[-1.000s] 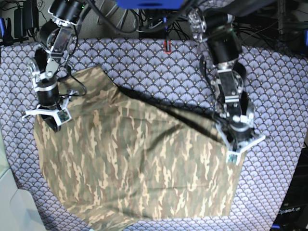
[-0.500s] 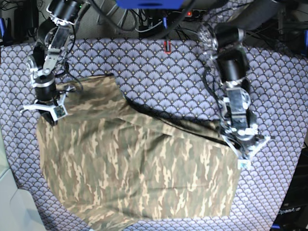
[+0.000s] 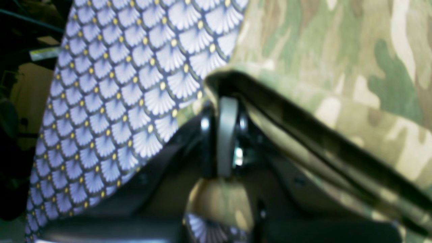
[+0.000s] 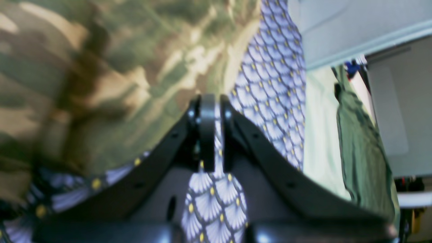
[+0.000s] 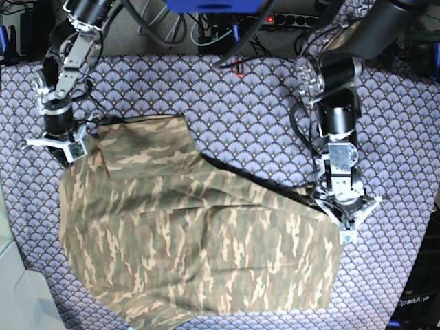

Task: Fold the T-shirt properly

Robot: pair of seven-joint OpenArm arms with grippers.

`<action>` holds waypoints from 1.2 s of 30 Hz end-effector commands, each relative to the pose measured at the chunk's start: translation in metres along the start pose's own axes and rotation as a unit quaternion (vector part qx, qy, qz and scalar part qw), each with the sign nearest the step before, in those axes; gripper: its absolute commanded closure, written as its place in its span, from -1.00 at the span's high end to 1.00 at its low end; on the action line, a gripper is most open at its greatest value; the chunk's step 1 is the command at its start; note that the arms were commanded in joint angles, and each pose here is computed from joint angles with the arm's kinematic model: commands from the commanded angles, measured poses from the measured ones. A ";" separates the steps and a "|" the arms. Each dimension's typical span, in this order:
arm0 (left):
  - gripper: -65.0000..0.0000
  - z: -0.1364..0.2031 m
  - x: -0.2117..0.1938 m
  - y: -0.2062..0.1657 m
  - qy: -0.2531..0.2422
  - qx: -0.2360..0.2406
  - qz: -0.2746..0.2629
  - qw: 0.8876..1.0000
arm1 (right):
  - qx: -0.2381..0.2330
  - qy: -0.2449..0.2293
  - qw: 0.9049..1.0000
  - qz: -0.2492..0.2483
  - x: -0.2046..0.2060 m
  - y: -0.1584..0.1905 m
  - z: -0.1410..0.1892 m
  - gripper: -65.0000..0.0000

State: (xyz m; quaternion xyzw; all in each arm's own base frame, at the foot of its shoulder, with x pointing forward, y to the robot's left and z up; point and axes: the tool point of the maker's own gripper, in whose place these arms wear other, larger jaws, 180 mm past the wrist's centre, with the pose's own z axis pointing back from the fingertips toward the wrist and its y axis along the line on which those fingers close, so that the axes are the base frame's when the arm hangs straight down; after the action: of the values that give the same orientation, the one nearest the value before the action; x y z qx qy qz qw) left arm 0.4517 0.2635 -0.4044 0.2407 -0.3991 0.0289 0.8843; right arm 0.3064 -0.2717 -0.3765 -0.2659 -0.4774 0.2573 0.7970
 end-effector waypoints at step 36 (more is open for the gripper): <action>0.02 0.076 0.003 -0.006 -0.119 0.012 -0.039 0.992 | 0.095 -0.004 0.991 0.095 -0.006 0.069 0.089 -0.34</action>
State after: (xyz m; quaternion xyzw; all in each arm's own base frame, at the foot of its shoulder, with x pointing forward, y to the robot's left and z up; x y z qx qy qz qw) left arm 0.3904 0.2219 -0.3825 0.2603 -0.4654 -0.0346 0.8452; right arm 0.2083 -0.2075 -0.4004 -0.2229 -0.4126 0.3779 0.7983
